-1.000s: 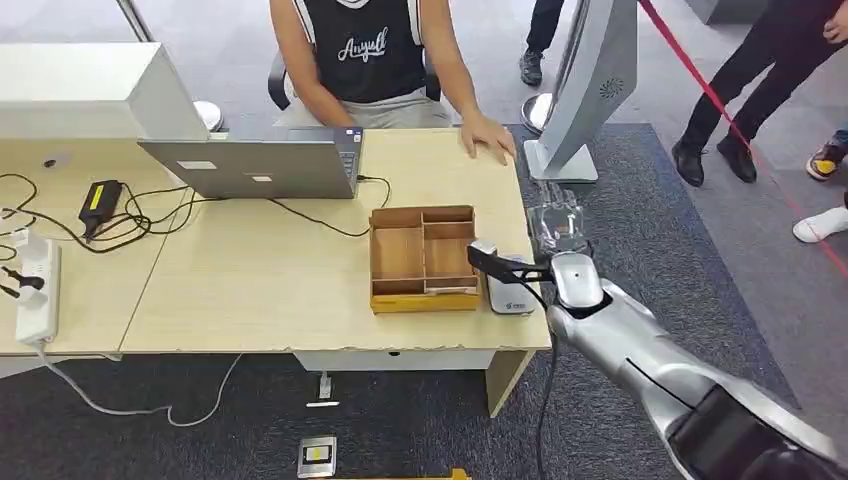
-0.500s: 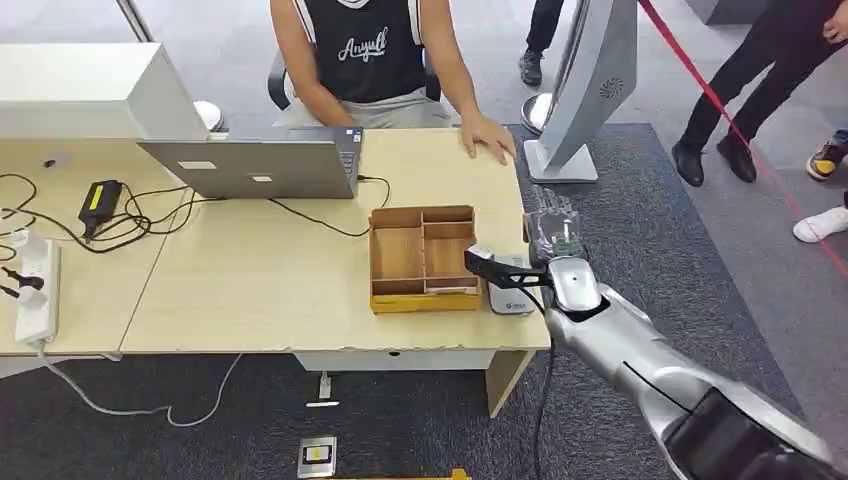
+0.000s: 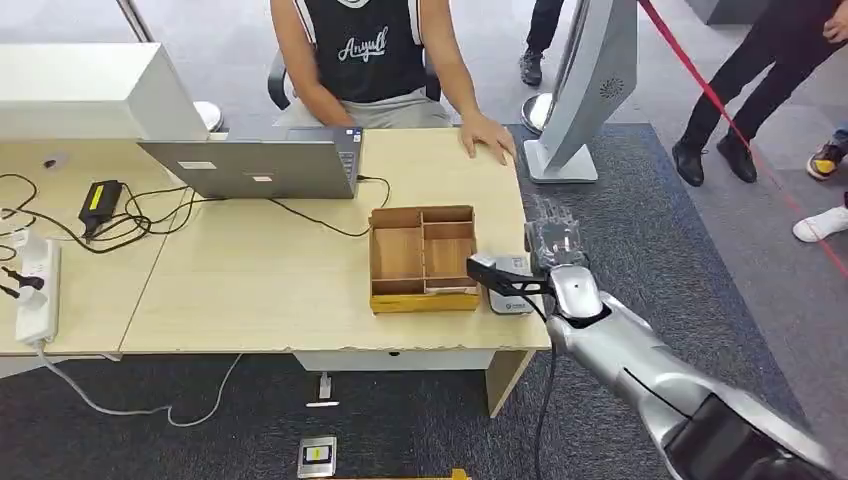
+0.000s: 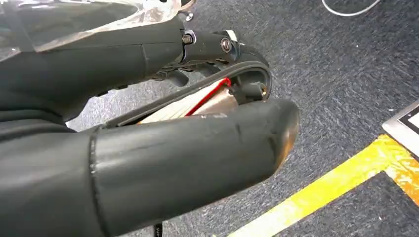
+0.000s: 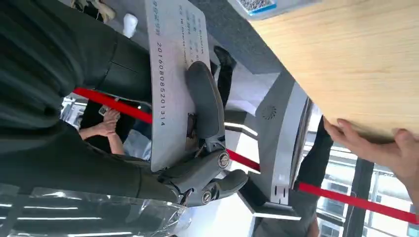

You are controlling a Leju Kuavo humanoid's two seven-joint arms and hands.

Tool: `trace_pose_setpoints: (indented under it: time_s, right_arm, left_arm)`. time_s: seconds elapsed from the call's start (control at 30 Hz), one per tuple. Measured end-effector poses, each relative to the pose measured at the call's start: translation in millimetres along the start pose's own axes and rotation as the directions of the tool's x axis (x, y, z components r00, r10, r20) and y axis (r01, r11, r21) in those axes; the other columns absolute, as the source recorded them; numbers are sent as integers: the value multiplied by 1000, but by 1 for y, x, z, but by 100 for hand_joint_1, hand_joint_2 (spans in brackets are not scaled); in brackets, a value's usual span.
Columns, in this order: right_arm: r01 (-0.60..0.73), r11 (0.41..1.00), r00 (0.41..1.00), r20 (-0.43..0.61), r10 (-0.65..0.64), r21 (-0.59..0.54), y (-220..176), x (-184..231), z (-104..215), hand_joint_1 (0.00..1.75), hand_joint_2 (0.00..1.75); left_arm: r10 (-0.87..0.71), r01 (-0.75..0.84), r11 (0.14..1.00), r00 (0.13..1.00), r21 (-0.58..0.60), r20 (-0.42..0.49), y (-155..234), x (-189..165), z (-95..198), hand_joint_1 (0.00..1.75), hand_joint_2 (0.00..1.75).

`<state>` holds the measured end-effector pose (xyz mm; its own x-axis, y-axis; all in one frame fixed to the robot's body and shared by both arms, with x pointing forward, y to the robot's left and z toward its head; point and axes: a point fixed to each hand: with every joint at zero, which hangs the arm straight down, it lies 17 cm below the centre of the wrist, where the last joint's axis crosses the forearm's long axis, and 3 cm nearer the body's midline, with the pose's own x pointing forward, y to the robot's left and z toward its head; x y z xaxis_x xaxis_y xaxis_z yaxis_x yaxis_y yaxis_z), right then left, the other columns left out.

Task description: Pass the card to the sensor for recognition and then transmit it.

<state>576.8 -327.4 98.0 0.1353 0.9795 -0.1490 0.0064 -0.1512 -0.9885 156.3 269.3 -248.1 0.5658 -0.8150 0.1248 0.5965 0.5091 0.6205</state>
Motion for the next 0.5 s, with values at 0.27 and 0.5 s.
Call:
trace_pose_setpoints:
  time_s: [0.27,0.5]
  right_arm:
    - [17,1000,1000,-2,-17,17,8,4,4,175,175]
    - [20,999,1000,8,-20,34,17,10,9,175,175]
  left_arm:
    - [4,-4,1000,1000,0,0,0,0,0,0,0]
    - [4,-4,1000,1000,0,3,0,1,0,0,0]
